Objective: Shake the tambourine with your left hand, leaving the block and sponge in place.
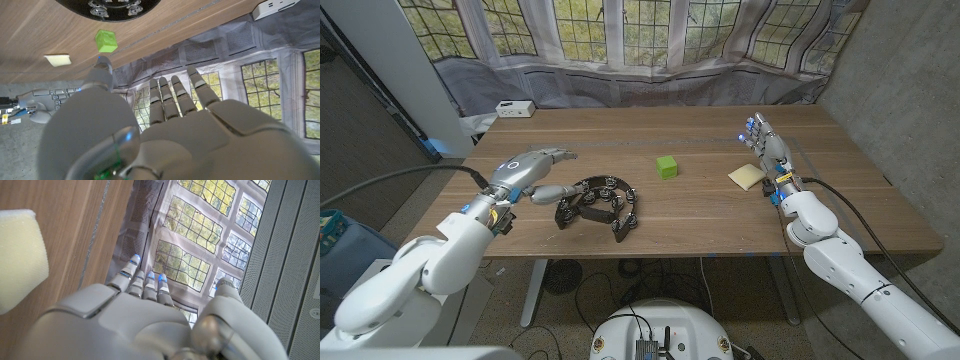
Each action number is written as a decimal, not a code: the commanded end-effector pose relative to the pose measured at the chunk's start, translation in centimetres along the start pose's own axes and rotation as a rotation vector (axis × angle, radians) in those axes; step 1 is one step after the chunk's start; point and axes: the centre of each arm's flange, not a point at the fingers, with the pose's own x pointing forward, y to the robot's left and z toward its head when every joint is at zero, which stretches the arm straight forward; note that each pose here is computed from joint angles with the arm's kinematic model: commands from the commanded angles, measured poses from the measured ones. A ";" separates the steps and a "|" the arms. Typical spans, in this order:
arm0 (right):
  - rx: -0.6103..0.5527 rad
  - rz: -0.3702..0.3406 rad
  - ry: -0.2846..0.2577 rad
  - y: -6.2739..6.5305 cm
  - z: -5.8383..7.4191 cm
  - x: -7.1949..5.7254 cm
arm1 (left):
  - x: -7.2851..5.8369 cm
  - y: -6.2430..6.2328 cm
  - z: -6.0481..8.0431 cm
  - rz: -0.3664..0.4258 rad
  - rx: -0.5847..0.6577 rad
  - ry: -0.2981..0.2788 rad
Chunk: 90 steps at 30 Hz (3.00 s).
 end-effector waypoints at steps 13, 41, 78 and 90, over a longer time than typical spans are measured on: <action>-0.001 -0.026 0.009 0.1 -0.3 -0.5 | 2.4 0.5 0.0 -0.297 0.143 -0.014; -0.015 -0.047 0.006 0.0 0.1 -0.9 | 5.3 -2.9 -0.2 -0.419 0.114 -0.155; -0.013 -0.086 0.011 -0.6 -0.2 -1.2 | 6.4 -8.6 0.3 -0.348 0.047 -0.211; -0.015 -0.078 0.011 -0.5 -0.4 -1.1 | 6.0 -9.9 1.0 -0.346 0.067 -0.227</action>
